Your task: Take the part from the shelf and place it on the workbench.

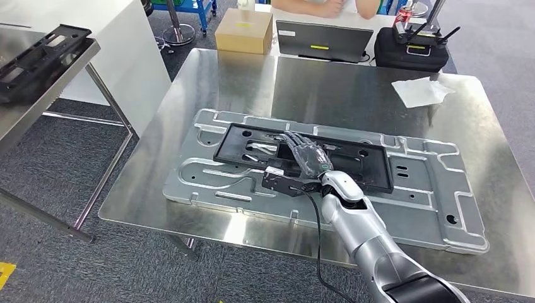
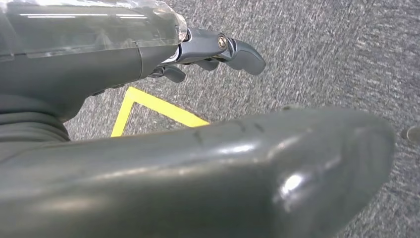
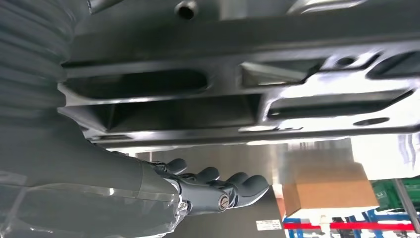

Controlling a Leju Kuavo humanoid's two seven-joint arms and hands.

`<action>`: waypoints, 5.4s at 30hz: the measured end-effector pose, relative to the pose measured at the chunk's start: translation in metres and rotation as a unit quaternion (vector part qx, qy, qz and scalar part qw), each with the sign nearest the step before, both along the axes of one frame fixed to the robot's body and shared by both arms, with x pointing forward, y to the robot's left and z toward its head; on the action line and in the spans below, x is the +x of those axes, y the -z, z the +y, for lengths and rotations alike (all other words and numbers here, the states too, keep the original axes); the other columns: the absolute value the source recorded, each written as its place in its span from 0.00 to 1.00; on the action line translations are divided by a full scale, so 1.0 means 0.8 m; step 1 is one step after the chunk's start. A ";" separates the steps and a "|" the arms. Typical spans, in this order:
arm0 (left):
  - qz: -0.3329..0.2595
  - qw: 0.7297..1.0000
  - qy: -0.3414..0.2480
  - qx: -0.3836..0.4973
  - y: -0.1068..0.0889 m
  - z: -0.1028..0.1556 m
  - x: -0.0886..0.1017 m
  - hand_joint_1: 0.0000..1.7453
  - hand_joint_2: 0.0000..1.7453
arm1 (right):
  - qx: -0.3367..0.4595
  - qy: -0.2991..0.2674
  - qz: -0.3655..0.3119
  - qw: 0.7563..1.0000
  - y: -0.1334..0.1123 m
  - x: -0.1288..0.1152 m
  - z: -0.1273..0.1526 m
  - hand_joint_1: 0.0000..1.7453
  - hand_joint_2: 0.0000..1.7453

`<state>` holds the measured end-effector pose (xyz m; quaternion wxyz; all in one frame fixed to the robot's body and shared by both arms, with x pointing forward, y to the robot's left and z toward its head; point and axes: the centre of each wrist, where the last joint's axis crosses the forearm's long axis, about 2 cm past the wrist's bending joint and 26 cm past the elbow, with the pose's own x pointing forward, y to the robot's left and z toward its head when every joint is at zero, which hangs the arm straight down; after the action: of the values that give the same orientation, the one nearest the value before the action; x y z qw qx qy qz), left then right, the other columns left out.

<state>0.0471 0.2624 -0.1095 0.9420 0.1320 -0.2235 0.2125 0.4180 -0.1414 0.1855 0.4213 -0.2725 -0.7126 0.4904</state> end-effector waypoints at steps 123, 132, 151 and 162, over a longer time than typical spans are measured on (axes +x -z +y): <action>0.000 1.000 -0.012 0.004 0.000 -0.010 -0.010 0.00 0.00 | 0.230 0.458 0.186 0.838 0.296 -0.372 -0.214 0.00 0.00; 0.015 0.999 -0.035 0.018 0.000 -0.014 -0.012 0.00 0.00 | 0.110 0.479 0.416 0.765 0.352 -0.411 -0.184 0.00 0.00; 0.013 0.999 -0.025 0.014 0.001 -0.018 -0.022 0.00 0.00 | 0.145 0.483 0.665 0.551 0.370 -0.465 -0.170 0.00 0.00; 0.013 1.000 -0.010 0.011 0.001 -0.011 -0.023 0.00 0.00 | 0.170 0.465 0.658 0.568 0.370 -0.469 -0.166 0.00 0.00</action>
<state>0.0289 0.2538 -0.1107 0.9413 0.1471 -0.2119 0.2179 0.0427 -0.2741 -0.1109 0.9822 -0.0918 -0.0839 0.1409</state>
